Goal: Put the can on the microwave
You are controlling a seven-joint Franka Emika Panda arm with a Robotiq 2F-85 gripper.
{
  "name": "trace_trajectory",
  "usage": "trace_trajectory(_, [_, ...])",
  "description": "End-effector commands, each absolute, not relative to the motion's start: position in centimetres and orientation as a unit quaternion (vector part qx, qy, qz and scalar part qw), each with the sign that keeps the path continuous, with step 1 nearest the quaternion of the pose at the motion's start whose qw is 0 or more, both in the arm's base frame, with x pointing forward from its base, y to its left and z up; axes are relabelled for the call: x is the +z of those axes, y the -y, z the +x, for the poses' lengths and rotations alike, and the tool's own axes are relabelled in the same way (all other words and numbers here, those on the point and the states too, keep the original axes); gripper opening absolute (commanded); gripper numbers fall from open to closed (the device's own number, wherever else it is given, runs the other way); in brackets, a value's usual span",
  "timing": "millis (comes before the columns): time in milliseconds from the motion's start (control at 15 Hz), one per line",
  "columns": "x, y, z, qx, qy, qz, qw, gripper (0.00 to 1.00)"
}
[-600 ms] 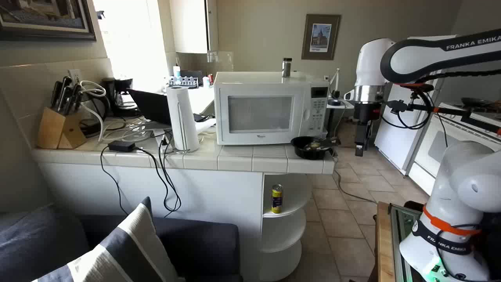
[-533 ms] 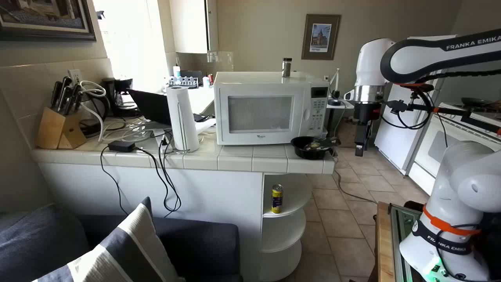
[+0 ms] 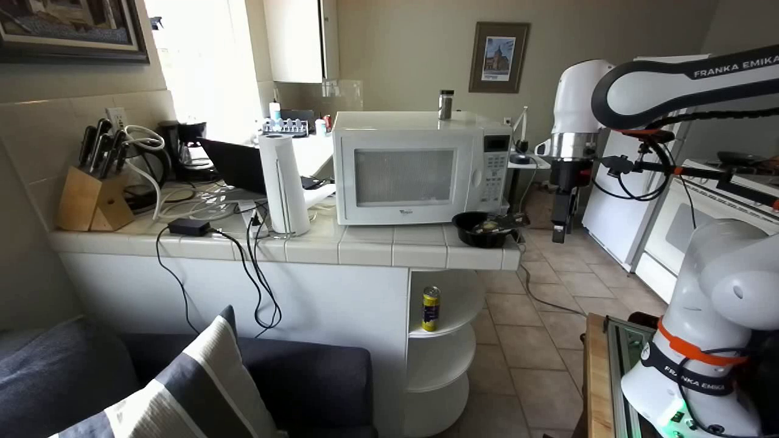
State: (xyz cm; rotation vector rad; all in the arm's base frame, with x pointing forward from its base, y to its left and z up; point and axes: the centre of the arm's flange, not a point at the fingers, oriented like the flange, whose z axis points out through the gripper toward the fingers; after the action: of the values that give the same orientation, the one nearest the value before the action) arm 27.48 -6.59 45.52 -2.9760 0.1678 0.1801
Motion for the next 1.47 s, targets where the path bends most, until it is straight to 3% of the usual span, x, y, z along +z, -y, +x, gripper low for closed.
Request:
trace_trajectory(0, [45.5, 6.6, 27.5, 0.06, -0.056, -0.994, 0.078, 1.0])
trace_trajectory(267, [45.5, 6.6, 27.5, 0.06, -0.056, -0.994, 0.078, 1.0])
trace_trajectory(733, [40.5, -1.5, 32.5, 0.057, -0.236, -0.97, 0.014, 1.0])
trace_trajectory(1400, [27.5, -8.1, 38.0, -0.081, -0.296, -0.94, -0.149, 1.0])
